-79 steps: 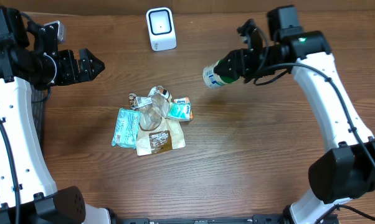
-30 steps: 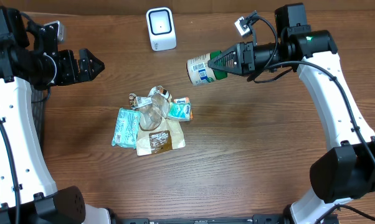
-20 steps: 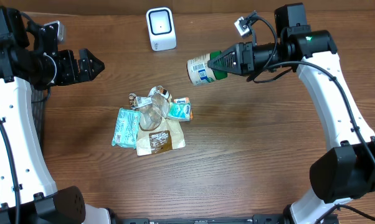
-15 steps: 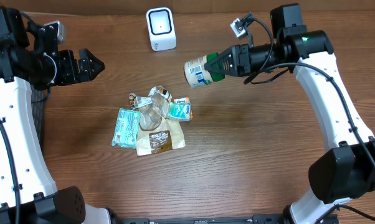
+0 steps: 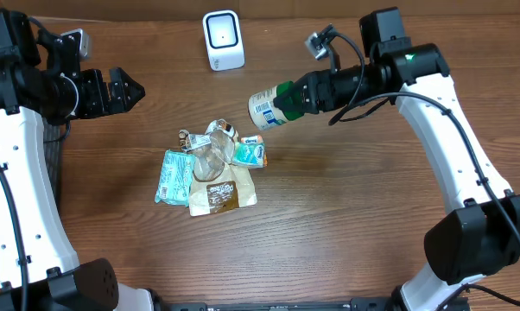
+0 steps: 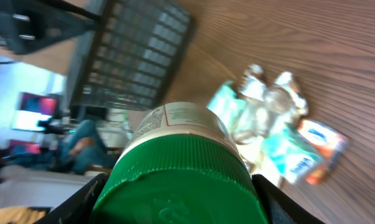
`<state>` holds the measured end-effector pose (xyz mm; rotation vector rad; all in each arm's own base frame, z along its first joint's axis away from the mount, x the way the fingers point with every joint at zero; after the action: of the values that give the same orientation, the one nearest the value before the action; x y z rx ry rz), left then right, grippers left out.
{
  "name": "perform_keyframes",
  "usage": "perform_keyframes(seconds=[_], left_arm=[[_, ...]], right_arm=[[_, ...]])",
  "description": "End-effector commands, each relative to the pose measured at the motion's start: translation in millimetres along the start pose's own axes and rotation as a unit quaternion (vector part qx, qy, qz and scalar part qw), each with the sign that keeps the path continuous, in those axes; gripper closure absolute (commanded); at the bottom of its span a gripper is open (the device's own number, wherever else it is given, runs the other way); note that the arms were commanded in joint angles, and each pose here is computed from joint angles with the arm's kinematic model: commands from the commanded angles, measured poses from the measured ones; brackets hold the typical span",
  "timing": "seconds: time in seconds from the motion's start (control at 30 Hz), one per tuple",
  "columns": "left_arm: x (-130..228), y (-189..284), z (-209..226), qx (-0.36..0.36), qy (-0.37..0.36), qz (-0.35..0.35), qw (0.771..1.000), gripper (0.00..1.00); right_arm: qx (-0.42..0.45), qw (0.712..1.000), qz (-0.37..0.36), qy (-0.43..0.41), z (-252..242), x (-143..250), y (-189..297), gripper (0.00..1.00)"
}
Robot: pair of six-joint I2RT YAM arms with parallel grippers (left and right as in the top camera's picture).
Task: Scan the item barcode
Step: 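Hold the jar label in front of the white scanner with the right gripper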
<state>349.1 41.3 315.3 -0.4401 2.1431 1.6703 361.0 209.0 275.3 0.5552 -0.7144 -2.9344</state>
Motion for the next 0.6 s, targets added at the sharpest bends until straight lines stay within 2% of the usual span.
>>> perform_keyframes(seconds=[0.0,0.2,0.37,0.57], left_arm=[[-1,4,-3,-0.004,-0.017,-0.005,1.0,0.0],[-1,4,-3,-0.004,-0.017,-0.005,1.0,0.0],[-1,4,-3,-0.004,-0.017,-0.005,1.0,0.0],[-1,4,-3,-0.004,-0.017,-0.005,1.0,0.0]], right_arm=[[0.078,0.997,-0.005,0.005,-4,-1,-7,0.75],[0.214,0.976,-0.044,0.007,-14,-15,-13,0.82],[0.279,0.952,-0.107,0.07,15,-46,2,0.82],[0.414,0.868,-0.193,0.196,30,-90,8,0.81]])
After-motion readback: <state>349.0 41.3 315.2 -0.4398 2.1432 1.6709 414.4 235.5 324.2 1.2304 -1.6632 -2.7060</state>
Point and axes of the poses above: each gripper's point midway between its finger pads, its own y axis back along the fingers, its own z axis along the line the jaws close on, x = y × z, the point moved 3 cm from there along y, back along the fingers, and after that the axes turned 10 degrees about -y, right-handed, at the moved point
